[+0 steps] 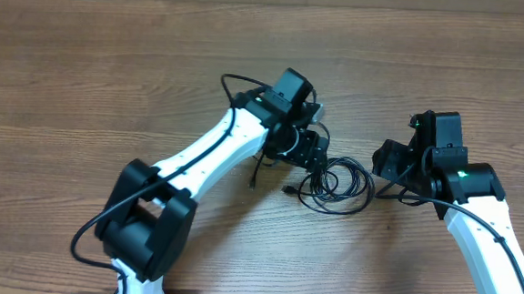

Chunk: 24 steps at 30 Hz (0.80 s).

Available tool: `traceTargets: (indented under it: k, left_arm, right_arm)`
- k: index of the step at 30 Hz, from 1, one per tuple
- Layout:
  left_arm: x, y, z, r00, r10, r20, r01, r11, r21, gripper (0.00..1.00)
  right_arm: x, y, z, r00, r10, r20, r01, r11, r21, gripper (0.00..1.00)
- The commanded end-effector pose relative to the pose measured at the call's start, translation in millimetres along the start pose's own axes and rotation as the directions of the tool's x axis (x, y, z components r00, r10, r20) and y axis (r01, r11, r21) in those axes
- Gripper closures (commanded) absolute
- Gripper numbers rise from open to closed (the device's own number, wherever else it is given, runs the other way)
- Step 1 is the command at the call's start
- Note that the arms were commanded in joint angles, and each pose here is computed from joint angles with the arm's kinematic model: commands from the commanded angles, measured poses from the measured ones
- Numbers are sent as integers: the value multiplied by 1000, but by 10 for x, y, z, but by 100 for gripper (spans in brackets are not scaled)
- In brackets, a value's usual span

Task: Untangle cables

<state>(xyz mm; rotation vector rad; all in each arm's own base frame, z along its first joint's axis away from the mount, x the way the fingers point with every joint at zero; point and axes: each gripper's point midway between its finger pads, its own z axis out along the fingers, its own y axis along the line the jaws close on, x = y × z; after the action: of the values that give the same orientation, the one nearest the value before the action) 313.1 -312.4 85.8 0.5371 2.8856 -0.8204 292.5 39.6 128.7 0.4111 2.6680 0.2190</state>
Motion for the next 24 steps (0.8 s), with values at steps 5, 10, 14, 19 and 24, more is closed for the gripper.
traceTargets:
  k: [5,10,14,19,24]
  left_arm:
    - [-260,155,434,998,17,68,-16,1000,-14,36]
    - [-259,192,615,998,23,60,-23,1000,-13,36]
    - [-204,158,750,998,38,41,-38,999,-13,36]
    - [-143,141,855,998,59,27,-58,997,-41,39]
    - [-69,207,917,997,74,12,-72,991,-117,54]
  right_arm:
    - [-32,-34,-9,1000,10,12,-10,1000,22,40]
    - [-34,-34,-9,1000,10,13,-10,1000,22,40]
    - [-32,-34,-9,1000,10,12,-10,1000,22,40]
    - [-26,-37,-9,1000,10,10,-10,1000,23,41]
    - [-12,-43,-9,1000,10,4,-10,1000,25,41]
